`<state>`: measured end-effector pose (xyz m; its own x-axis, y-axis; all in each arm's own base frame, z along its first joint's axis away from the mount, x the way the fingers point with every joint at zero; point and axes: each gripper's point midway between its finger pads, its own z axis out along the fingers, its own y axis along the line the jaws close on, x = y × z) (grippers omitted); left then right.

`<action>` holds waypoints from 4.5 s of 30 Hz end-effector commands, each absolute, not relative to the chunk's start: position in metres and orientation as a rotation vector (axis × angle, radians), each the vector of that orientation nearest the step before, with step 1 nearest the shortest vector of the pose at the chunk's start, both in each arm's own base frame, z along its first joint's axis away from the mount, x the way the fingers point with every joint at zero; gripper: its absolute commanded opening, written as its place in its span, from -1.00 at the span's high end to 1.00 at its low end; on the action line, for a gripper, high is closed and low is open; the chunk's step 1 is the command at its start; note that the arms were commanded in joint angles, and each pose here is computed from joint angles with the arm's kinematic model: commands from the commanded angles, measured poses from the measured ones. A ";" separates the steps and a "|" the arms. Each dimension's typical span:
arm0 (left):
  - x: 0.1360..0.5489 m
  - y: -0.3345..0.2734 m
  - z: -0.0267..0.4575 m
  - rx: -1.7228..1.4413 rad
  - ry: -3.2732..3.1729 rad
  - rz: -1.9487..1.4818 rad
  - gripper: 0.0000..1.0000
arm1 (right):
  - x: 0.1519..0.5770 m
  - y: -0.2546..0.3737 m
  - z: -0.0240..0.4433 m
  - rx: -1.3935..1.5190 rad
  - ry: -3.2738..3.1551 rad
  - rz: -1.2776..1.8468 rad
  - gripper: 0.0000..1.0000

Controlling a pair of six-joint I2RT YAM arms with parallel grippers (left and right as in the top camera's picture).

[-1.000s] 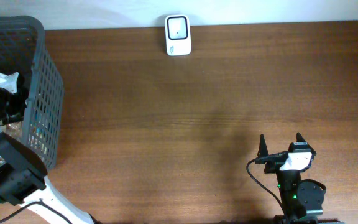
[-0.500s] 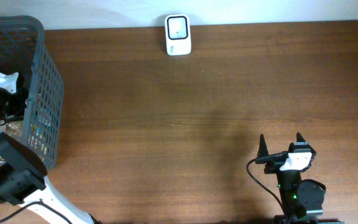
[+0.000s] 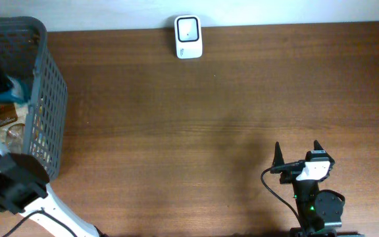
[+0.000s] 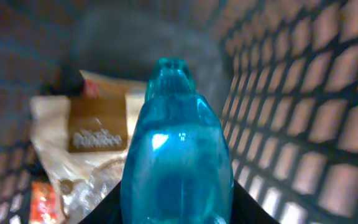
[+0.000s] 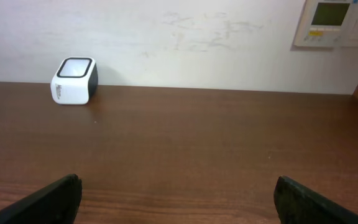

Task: Scan the item barcode
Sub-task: 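Grasp the blue mouthwash bottle in the basket with the left gripper, then carry the bottle forward and lower it upright near the scanner, then open the left gripper and move it back to the basket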

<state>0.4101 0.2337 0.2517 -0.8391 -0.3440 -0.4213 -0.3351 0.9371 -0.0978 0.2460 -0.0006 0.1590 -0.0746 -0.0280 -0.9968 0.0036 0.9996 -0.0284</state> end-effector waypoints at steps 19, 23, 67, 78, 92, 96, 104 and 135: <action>0.373 0.030 0.551 0.039 1.784 -0.842 1.00 | 0.246 -0.002 0.155 -0.014 1.650 -0.033 -0.97; 0.373 -0.026 0.543 0.133 1.835 -0.965 1.00 | 0.246 -0.002 0.155 -0.014 1.650 -0.033 -0.97; 0.409 -0.323 0.131 0.307 2.783 -0.398 1.00 | 0.246 -0.002 0.155 -0.014 1.650 -0.033 -0.97; 0.407 -0.331 0.117 0.264 2.808 -0.402 1.00 | 0.246 -0.002 0.155 -0.014 1.650 -0.033 -0.97; 0.403 -0.323 0.113 0.274 2.808 -0.273 1.00 | 0.246 -0.002 0.155 -0.014 1.650 -0.033 -0.97; 0.403 -0.324 0.113 0.283 2.806 -0.276 0.97 | 0.246 -0.002 0.155 -0.014 1.650 -0.033 -0.97; 0.406 -0.330 0.117 0.287 2.779 -0.297 0.37 | 0.246 -0.002 0.155 -0.014 1.650 -0.033 -0.97; 0.430 -0.316 0.258 0.349 2.543 -0.364 -0.31 | 0.246 -0.002 0.155 -0.014 1.650 -0.033 -0.97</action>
<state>0.4215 -0.3373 0.2244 -0.8491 0.1815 -0.4961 0.3205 0.9235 -0.2106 0.2460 -0.0005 0.1590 -0.0746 -0.0273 -0.9968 0.0033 0.9996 -0.0276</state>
